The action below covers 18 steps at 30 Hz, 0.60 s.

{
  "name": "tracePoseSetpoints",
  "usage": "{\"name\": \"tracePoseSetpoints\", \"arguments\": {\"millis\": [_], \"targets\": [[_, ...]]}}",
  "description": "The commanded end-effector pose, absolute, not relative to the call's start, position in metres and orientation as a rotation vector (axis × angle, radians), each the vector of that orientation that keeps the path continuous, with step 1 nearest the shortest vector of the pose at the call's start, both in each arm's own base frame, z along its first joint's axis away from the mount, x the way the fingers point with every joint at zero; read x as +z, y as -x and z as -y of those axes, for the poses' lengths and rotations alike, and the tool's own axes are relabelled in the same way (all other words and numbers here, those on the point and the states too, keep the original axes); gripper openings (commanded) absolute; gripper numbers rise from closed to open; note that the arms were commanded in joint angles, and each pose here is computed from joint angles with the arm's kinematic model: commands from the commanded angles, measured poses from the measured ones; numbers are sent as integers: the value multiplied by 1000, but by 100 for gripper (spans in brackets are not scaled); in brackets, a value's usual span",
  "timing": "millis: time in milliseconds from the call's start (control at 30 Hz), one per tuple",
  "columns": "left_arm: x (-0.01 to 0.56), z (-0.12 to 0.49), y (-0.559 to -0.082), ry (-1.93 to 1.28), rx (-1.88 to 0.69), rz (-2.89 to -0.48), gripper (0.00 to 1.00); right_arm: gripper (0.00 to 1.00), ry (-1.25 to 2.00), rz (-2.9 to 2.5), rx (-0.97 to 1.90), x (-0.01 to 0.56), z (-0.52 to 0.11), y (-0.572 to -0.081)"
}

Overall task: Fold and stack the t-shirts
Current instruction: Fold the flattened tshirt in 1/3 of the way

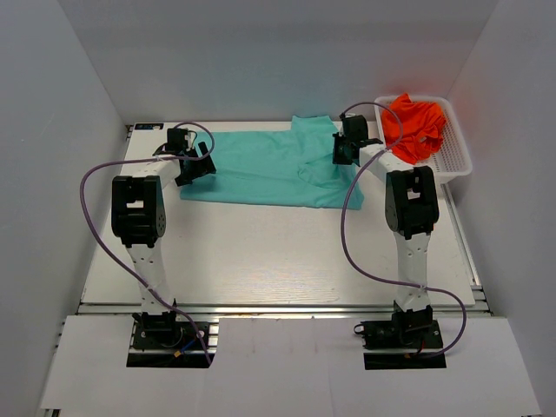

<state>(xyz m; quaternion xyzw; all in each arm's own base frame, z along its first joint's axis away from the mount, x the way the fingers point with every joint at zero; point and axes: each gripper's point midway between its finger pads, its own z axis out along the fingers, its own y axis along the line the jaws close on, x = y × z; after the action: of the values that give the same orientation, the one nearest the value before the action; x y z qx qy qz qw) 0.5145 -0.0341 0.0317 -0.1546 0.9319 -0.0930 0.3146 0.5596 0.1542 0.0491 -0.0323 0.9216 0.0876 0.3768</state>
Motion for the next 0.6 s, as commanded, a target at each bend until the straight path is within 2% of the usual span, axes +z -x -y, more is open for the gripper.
{"name": "tracePoseSetpoints", "arguments": {"millis": [0, 267, 300, 333, 367, 400, 467, 500, 567], "targets": [[28, 30, -492, 431, -228, -2519, 100, 0, -3, -2273, 188, 79, -145, -576], [29, 30, -490, 420, -224, -2521, 100, 0, -93, -2309, 157, 61, -141, -584], [29, 30, -490, 420, -224, -2521, 100, 2, -95, -2313, 158, 59, -142, -584], [29, 30, -490, 420, -224, -2521, 100, 10, -103, -2316, 159, 63, -142, -584], [34, 29, -490, 406, -222, -2512, 100, 10, -97, -2317, 162, 64, -143, -583], [35, 29, -493, 403, -224, -2501, 100, 21, -91, -2314, 161, 67, -142, -583], [43, 31, -496, 396, -238, -2484, 100, 36, -43, -2295, 180, 89, -147, -580], [51, 31, -499, 381, -237, -2468, 100, 55, -16, -2298, 206, 92, -150, -577], [59, 35, -503, 366, -244, -2450, 100, 73, 57, -2276, 273, 113, -160, -563]]}}
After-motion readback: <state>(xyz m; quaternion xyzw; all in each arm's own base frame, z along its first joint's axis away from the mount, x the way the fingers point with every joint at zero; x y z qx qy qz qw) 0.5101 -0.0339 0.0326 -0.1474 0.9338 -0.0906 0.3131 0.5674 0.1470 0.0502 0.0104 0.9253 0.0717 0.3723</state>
